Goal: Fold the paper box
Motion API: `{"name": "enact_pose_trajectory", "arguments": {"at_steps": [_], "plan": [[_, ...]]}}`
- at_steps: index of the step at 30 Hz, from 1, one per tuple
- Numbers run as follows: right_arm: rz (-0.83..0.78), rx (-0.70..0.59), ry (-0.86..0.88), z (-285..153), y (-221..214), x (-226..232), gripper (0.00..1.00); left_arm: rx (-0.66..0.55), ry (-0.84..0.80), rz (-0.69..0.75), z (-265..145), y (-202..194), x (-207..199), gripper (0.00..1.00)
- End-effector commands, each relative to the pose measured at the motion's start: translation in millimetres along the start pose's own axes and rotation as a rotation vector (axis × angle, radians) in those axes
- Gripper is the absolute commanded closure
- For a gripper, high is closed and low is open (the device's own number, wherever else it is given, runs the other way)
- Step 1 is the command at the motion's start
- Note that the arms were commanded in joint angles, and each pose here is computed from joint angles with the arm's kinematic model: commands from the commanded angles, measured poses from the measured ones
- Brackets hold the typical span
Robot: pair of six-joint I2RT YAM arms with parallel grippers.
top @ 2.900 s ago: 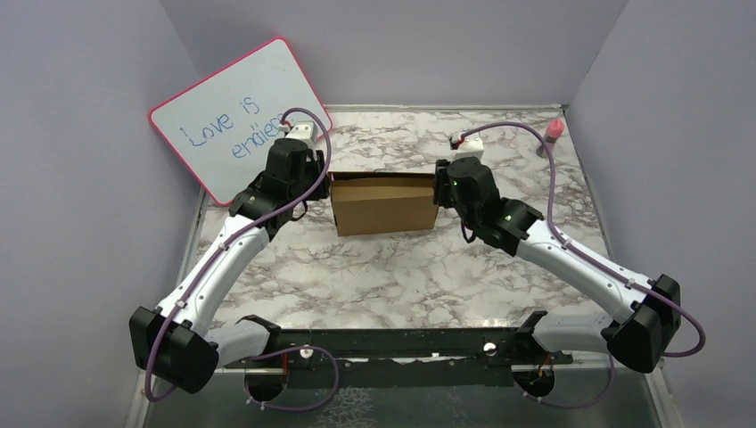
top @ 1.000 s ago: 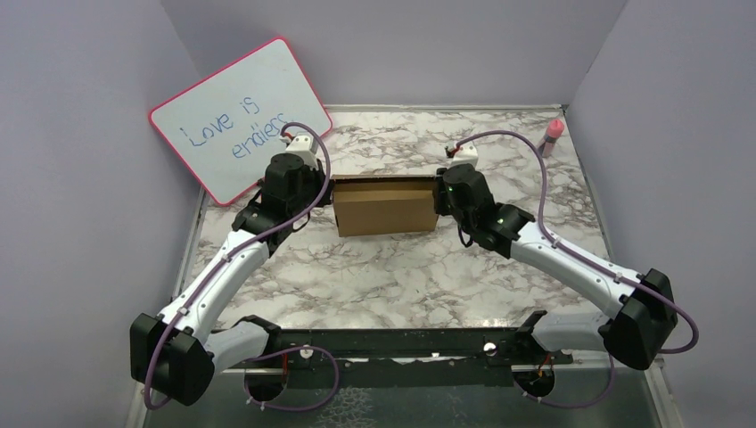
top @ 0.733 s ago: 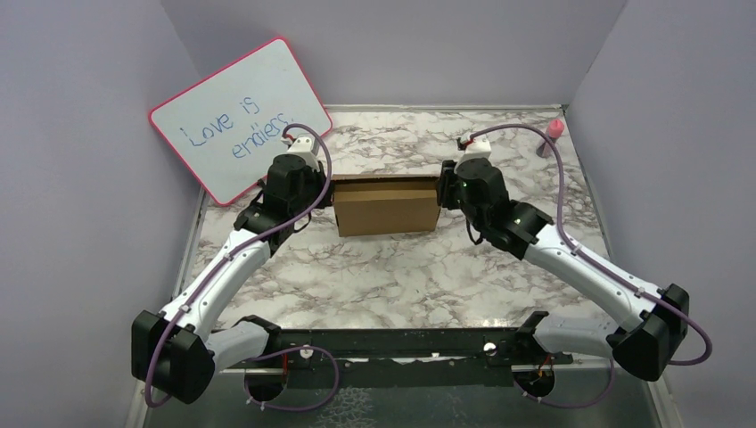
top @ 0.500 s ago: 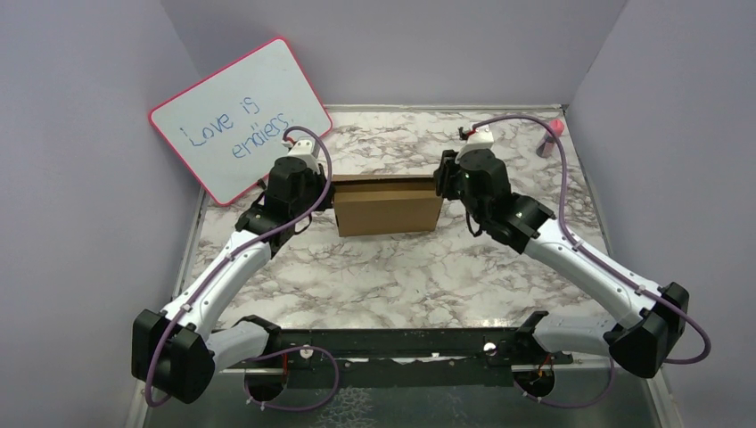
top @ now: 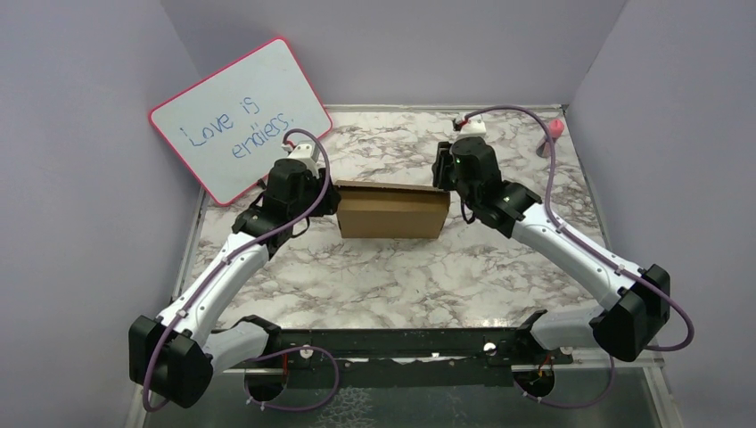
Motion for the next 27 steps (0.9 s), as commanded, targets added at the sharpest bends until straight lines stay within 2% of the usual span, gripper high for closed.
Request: {"name": "enact_pose_trajectory", "arguments": {"at_steps": [1,6,9,13,16,20,24,27], "plan": [[0.037,-0.028,0.022,3,15,1,0.61,0.094,-0.014,-0.004,-18,-8,1,0.47],[0.052,-0.006,0.046,0,15,-3,0.61,0.050,-0.068,-0.040,-28,7,3,0.36],[0.016,-0.014,0.102,-3,22,2,0.61,0.064,-0.090,-0.058,-32,3,3,0.32],[-0.045,0.000,0.199,-1,31,15,0.61,0.041,-0.084,-0.114,-42,2,4,0.31],[-0.116,0.038,0.337,-2,36,29,0.56,-0.001,-0.101,-0.129,-49,4,2,0.33],[-0.189,0.067,0.547,2,41,52,0.46,-0.010,-0.105,-0.165,-38,-12,3,0.37],[-0.244,0.126,0.726,14,41,75,0.43,-0.063,-0.122,-0.193,-24,-23,4,0.46],[-0.319,0.135,0.836,21,41,85,0.40,-0.078,-0.153,-0.204,-16,-32,2,0.48]]}}
Point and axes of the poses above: each gripper's point midway between its finger pads, its own z axis out along the fingers, its own x axis along the line the jaws close on, y = z × x, the point moved 9 cm from there along -z, back along the fingers, and after that the axes turned 13 degrees about z, right-handed, at the moved point
